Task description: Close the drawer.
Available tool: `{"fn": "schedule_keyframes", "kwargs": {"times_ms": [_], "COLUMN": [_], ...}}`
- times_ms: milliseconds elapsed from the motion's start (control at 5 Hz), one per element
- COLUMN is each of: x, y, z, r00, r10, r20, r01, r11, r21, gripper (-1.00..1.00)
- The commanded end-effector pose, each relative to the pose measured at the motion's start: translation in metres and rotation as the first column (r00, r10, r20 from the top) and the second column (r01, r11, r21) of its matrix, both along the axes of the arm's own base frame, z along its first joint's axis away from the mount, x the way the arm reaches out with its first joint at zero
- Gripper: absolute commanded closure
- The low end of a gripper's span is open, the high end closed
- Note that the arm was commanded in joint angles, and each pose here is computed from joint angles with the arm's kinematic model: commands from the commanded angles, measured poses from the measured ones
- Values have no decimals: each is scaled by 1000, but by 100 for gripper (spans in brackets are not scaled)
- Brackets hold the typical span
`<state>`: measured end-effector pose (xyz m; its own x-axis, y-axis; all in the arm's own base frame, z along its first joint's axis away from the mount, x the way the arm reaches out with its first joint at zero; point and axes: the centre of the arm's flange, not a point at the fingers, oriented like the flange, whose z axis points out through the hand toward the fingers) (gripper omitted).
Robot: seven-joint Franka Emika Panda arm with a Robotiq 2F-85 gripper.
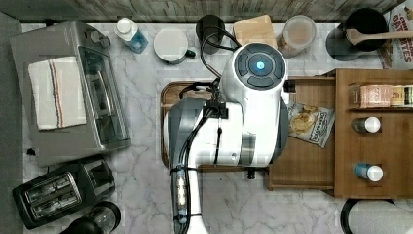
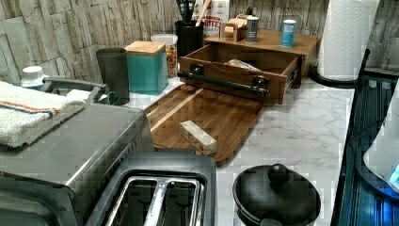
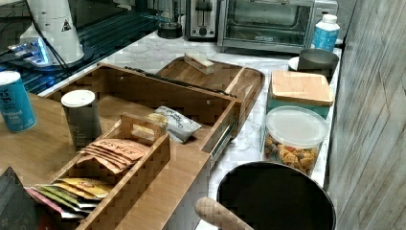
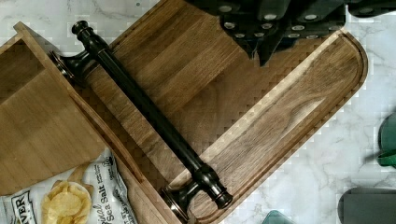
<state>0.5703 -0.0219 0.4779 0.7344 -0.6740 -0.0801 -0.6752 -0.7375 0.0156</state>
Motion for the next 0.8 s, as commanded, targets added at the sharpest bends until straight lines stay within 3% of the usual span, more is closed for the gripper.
{"fn": "schedule_keyframes", "kwargs": {"times_ms": [200,400,800], "x": [0,3,-3], "y": [-2,2,21], "z": [0,-8,-38], "r00": [1000,994,932], "r10": [-12,106,361], "r20": [1,10,24], "r01": [12,-106,-361], "r11": [1000,994,933], "r21": [15,8,-6], "gripper": [100,100,100]}}
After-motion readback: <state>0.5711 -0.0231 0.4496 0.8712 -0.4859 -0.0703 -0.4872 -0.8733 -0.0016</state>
